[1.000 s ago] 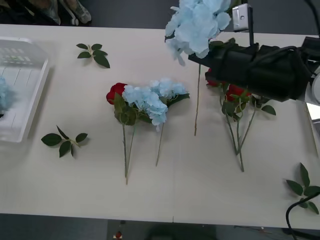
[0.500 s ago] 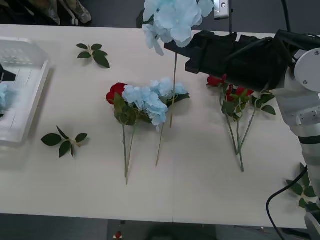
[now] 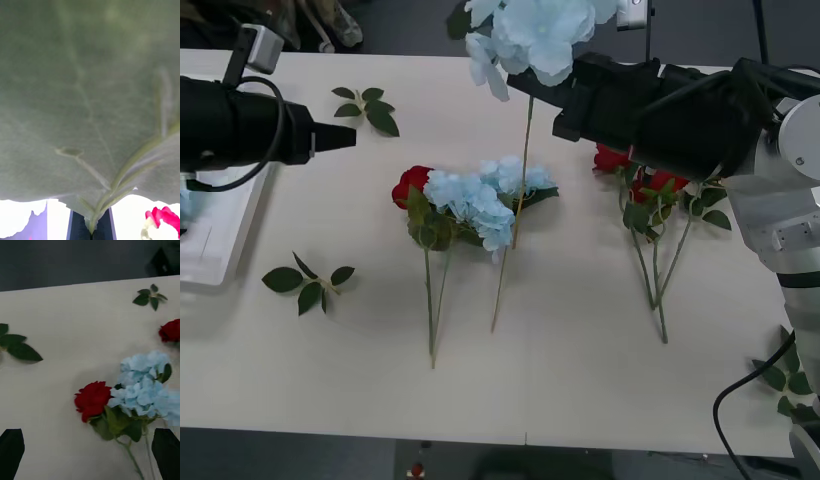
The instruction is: Put the red flowers into the right box and the blue flowers into the left box
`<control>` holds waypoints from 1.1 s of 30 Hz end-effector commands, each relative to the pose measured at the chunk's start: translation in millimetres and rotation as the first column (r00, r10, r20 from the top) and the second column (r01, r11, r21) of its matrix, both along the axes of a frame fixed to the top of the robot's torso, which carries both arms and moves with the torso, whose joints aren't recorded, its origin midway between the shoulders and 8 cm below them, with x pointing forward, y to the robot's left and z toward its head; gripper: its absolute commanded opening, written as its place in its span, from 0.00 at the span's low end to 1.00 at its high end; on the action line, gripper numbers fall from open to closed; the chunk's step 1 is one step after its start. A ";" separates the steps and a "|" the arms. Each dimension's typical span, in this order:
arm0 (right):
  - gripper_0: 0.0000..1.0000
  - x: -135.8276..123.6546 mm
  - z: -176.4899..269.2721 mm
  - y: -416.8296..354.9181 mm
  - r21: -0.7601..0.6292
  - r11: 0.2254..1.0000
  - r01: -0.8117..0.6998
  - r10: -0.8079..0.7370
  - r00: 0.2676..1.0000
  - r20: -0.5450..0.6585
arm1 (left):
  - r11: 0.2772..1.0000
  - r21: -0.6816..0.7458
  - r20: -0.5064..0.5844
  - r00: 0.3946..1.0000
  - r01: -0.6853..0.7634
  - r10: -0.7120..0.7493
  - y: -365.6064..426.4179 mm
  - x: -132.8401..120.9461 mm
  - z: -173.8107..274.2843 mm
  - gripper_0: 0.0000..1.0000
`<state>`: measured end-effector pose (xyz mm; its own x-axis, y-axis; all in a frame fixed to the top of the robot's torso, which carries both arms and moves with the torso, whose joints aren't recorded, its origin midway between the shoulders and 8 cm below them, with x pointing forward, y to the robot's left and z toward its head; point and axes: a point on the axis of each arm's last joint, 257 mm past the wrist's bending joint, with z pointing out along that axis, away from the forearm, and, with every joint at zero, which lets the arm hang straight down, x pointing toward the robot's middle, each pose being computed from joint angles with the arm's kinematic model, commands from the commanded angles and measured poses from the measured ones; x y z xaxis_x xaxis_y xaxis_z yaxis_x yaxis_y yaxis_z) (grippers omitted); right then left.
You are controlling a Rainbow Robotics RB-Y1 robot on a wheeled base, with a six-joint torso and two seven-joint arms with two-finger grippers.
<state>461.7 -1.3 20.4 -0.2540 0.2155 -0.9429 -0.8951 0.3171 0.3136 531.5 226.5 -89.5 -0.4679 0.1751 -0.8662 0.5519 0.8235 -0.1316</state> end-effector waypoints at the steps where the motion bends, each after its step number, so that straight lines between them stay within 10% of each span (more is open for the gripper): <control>1: 0.00 -8.3 21.0 10.6 0.019 1.000 -0.012 0.011 0.997 0.071 | 0.994 -0.002 0.117 0.988 0.106 -0.105 -25.0 -19.5 5.4 1.00; 33: 0.00 -16.1 14.0 53.3 0.043 0.999 -0.025 0.022 0.997 0.075 | 0.865 -0.078 0.244 0.851 0.495 -0.465 -202.5 -109.4 -26.5 1.00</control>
<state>458.6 35.2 13.9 -0.2536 0.2389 -0.9373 -0.8950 0.3096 0.3211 424.3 33.0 -143.7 -0.2738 0.1843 -0.9439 0.8692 0.4676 -0.1608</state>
